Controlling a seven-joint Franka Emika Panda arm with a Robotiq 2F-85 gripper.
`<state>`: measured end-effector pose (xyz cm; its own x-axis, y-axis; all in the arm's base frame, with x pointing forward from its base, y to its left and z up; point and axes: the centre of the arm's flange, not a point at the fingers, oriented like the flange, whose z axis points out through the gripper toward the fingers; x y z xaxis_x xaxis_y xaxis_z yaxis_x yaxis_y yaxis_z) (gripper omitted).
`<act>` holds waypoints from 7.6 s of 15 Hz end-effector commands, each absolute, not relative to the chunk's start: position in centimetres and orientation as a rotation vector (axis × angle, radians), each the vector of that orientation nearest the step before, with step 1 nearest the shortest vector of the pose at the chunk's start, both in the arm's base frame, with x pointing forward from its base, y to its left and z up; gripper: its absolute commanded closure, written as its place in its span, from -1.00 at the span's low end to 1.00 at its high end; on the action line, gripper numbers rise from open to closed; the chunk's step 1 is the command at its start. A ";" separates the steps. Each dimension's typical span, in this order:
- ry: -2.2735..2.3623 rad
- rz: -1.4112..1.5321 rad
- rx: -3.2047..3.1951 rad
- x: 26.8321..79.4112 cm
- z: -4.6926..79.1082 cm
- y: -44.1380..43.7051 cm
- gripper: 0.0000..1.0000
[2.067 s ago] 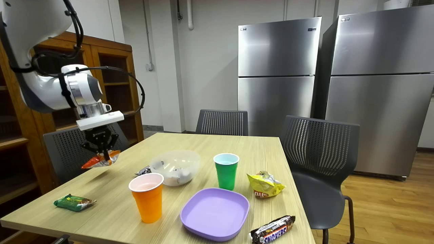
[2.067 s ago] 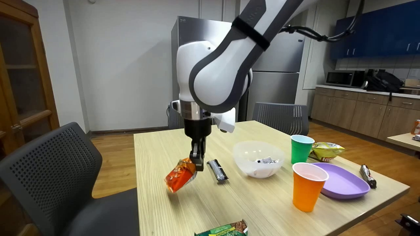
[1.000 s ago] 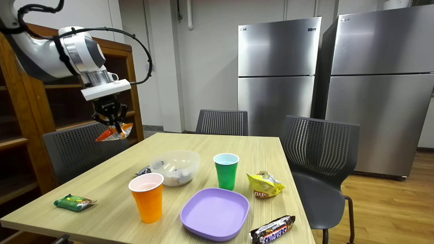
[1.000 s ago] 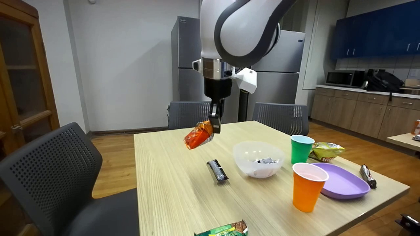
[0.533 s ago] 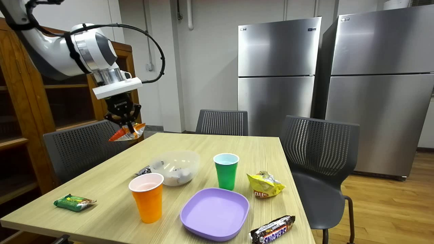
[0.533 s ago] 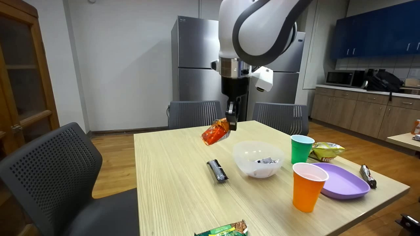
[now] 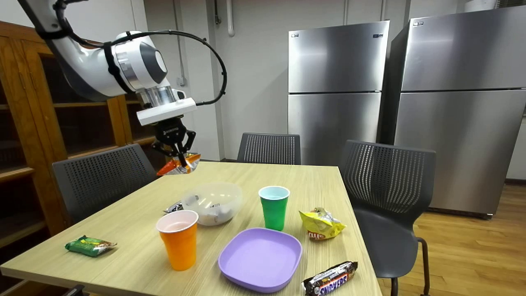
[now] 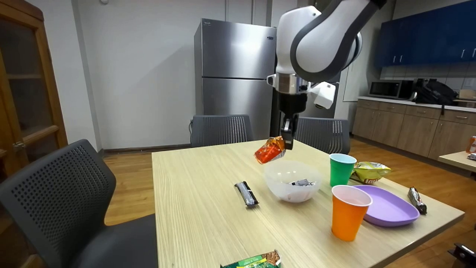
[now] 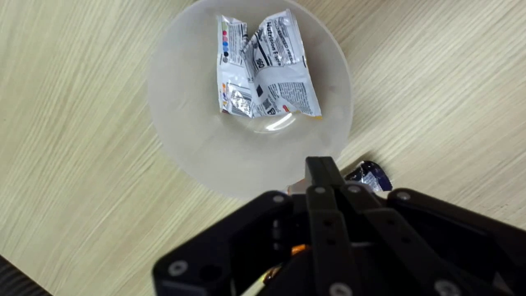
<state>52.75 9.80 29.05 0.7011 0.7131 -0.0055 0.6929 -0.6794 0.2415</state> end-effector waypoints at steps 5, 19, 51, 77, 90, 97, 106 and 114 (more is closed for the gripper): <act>0.981 0.143 2.795 52.9 27.2 3.5 1.00; 0.842 0.066 2.917 55.9 22.5 1.2 0.36; 1.018 0.143 2.811 54.7 27.8 11.6 -1.00; 0.833 -0.167 3.051 63.6 17.4 20.4 -1.00; 0.578 -0.314 3.091 65.6 12.5 18.7 -1.00; 0.399 -0.319 3.148 66.0 11.4 18.0 -1.00; 0.310 -0.317 3.142 65.7 10.5 17.3 -1.00; 0.301 -0.321 3.142 65.5 10.4 17.1 -1.00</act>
<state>65.08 16.81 10.23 0.9570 0.2161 -0.1934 0.2097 -0.9763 -0.0532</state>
